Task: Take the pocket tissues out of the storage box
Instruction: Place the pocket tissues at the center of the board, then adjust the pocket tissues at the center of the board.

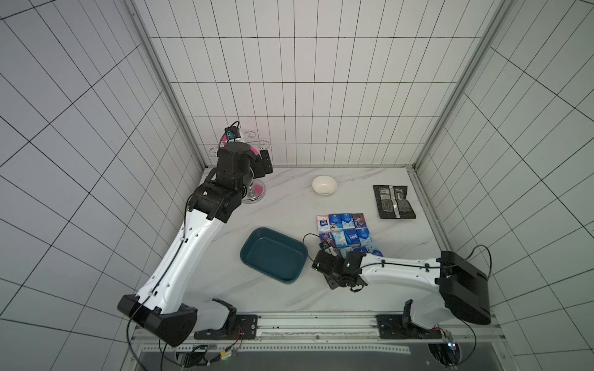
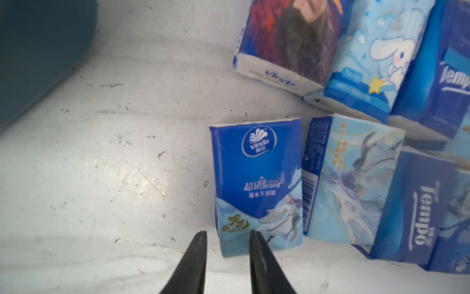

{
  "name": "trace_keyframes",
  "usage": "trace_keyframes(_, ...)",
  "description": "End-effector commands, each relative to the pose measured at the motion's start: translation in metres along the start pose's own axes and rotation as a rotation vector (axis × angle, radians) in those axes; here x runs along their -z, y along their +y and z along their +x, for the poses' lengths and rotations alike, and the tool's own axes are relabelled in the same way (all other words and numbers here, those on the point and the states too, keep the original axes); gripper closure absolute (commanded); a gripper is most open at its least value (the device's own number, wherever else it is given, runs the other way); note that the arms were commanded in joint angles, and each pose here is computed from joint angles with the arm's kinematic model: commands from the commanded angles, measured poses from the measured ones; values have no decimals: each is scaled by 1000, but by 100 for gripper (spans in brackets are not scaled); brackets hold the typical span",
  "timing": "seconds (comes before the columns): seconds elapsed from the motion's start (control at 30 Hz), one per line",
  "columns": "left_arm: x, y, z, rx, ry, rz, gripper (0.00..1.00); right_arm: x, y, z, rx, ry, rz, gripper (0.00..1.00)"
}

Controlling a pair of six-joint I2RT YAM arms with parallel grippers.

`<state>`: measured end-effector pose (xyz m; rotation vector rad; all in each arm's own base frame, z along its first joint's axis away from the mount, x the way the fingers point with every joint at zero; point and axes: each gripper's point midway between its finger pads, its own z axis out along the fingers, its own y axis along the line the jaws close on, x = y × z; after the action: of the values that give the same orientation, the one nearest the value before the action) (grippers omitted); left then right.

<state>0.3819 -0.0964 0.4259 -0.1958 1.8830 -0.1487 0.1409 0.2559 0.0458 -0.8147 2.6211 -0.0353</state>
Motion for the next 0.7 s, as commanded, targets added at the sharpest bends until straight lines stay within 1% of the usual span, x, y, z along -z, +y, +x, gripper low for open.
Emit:
trace_keyframes(0.0,2,-2,-6,-9,-11,1,1,20,6,-22,-31,-69,-30,67)
trace_keyframes(0.17,4,-4,-8,-9,-15,3,1,37,10,-26,-29,-109,-102,67)
trace_keyframes(0.27,4,-6,-7,-11,-13,7,1,36,6,-31,-23,-137,-89,67)
trace_keyframes(0.4,5,-7,-7,-12,-14,10,1,23,0,-30,6,-112,-32,66)
trace_keyframes(0.53,6,-8,-8,-13,-18,12,1,8,4,-27,41,-82,-12,65)
trace_keyframes(0.67,7,-6,-6,-17,-15,6,1,-3,4,-26,48,-70,16,65)
